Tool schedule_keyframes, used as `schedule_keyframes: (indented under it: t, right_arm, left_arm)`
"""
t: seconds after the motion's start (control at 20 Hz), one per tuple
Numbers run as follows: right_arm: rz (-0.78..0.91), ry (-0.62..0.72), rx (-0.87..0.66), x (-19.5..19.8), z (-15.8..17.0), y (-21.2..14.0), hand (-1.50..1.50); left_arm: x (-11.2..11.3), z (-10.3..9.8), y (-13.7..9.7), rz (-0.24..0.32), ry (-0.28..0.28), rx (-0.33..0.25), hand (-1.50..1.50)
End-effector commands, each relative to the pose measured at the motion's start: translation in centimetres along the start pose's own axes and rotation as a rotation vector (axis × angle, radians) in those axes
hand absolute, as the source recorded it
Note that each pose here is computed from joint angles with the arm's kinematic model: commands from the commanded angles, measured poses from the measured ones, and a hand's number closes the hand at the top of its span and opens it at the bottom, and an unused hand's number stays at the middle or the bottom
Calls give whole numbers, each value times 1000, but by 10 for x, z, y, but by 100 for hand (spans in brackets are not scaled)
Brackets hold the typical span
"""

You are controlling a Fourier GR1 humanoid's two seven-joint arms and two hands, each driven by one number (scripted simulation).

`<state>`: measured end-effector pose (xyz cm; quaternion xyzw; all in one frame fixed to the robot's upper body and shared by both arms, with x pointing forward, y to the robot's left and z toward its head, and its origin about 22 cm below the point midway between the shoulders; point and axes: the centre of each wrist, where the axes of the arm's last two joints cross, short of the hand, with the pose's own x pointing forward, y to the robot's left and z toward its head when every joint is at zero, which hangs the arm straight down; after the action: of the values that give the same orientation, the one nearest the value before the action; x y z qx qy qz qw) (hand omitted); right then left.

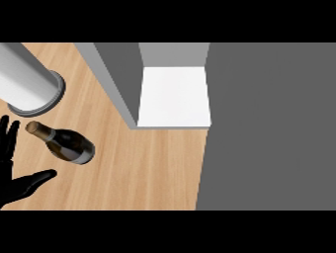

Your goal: Pick up the wine, place it into the cabinet and close the cabinet

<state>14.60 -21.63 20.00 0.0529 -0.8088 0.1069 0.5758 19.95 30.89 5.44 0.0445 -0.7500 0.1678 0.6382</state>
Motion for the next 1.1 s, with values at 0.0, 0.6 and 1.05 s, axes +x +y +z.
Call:
schedule_keyframes:
  t: [0.0,0.6,1.05]
  right_arm:
    - [-41,-69,30,19,15,-11,-150]
    - [-50,-68,6,17,14,1,-150]
    - [-52,-50,11,31,18,8,-150]
  left_arm:
    - [-26,-3,7,-26,-25,20,-150]
    - [-67,-17,23,-1,28,18,-150]
    - [-81,-23,46,3,24,-9,-150]
